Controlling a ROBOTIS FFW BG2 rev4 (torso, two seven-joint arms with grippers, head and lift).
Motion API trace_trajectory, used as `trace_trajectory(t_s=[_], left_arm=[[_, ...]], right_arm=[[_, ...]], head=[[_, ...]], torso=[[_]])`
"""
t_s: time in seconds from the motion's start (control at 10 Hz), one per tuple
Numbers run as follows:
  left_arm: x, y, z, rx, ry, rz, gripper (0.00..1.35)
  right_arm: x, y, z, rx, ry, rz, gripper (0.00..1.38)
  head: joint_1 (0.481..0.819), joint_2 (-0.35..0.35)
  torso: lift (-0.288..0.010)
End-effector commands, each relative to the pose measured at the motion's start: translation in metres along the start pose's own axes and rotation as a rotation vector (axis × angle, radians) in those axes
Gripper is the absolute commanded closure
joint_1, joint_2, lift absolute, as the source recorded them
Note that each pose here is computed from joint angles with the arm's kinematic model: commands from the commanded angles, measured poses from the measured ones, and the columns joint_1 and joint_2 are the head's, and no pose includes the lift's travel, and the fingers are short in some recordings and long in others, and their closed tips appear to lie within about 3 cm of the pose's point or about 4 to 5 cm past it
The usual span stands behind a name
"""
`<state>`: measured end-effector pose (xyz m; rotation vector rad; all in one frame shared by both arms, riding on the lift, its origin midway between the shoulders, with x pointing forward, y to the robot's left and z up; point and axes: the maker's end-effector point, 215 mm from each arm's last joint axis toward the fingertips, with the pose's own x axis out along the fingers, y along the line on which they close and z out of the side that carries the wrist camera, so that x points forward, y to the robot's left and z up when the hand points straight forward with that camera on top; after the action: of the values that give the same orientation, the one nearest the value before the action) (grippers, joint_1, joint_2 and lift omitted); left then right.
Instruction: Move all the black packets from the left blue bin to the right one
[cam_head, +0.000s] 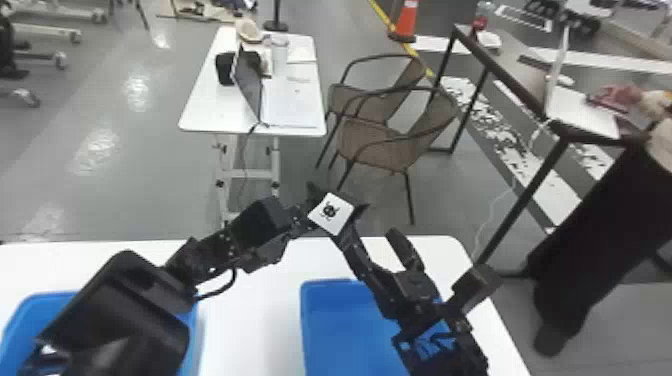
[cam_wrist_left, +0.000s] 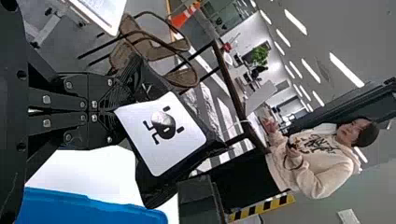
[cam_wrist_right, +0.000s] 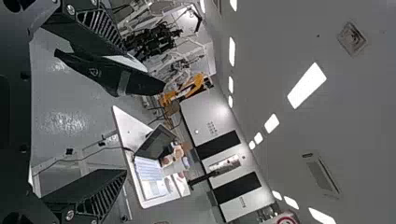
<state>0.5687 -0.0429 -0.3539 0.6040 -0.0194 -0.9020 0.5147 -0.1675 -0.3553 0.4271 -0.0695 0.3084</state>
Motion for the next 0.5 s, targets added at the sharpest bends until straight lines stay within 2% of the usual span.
trace_trajectory(t_s=[0.0,0.2,0.3,0.4], left_arm=[[0.006,-0.007,0.01,-0.026,-0.028,-0.021,1.17],[0.011,-0.017,0.009,-0.025,-0.022,-0.053,1.17],[0.012,-0.02,0.008,-0.03,-0.021,-0.058,1.17],[0.012,-0.024,0.007,-0.036,-0.021,-0.068,1.17]], right_arm=[[0.007,0.005,0.001,0.008,-0.005,0.02,0.11],[0.013,0.011,0.005,0.011,-0.013,0.04,0.15],[0.014,0.011,0.006,0.018,-0.017,0.04,0.37],[0.016,0.01,0.005,0.035,-0.011,0.038,0.78]], head=[[0.695,-0.208],[0.695,-0.215],[0.695,-0.218],[0.695,-0.22]], torso=[[0.0],[0.0],[0.0],[0.0]])
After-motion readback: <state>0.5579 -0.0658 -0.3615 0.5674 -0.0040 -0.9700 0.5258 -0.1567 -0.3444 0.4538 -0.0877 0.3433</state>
